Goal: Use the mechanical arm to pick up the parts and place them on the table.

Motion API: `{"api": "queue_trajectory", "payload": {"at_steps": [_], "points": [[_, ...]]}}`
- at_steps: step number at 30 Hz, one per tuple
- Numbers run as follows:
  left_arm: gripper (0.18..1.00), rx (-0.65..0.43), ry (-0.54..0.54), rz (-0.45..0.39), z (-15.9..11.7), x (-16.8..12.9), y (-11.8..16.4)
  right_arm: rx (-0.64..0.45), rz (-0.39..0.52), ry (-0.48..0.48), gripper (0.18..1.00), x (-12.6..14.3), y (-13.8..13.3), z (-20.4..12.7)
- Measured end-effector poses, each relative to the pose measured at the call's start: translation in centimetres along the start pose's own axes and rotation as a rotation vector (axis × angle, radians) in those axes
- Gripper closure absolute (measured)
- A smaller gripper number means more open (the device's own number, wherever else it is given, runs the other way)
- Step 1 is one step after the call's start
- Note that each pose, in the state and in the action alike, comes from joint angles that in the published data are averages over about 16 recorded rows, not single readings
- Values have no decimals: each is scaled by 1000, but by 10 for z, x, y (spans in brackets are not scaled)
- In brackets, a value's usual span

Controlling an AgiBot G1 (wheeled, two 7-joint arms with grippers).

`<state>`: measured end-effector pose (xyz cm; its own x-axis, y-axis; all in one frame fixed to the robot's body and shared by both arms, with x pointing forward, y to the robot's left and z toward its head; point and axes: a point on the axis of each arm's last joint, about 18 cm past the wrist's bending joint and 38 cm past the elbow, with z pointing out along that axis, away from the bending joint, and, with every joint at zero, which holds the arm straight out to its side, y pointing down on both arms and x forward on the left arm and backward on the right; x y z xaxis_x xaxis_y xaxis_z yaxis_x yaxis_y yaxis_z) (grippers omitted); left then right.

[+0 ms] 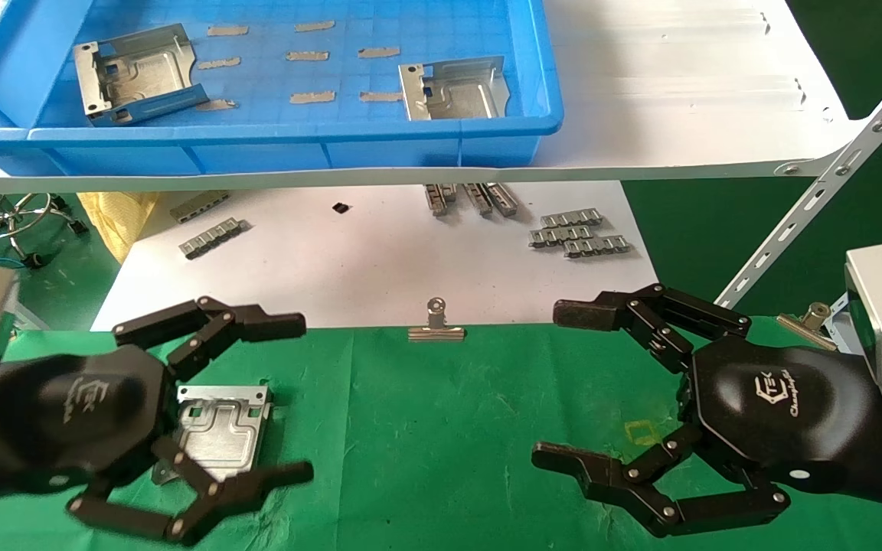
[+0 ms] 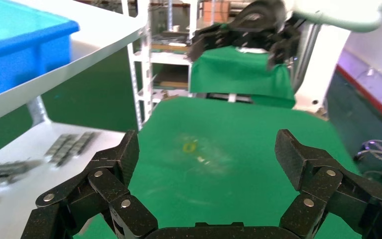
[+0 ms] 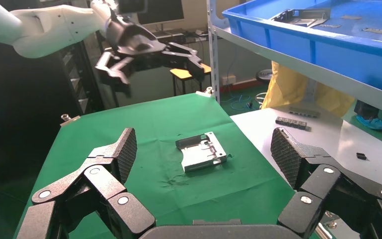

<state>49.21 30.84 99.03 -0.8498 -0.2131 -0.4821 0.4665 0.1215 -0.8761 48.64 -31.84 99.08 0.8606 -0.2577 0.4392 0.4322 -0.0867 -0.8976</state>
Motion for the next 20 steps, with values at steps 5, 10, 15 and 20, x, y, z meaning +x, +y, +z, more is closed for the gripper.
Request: {"api": "queue_trajectory", "payload": {"at_steps": [5, 10, 15, 20], "points": [[184, 8, 32, 1, 4, 13, -9, 0, 0, 0, 178, 0, 0, 0], [184, 12, 48, 1, 5, 20, -13, 0, 0, 0, 178, 0, 0, 0], [184, 13, 52, 3, 6, 22, -15, 0, 0, 0, 178, 0, 0, 0], [184, 13, 48, 1, 5, 20, -14, 0, 0, 1, 178, 0, 0, 0]]}}
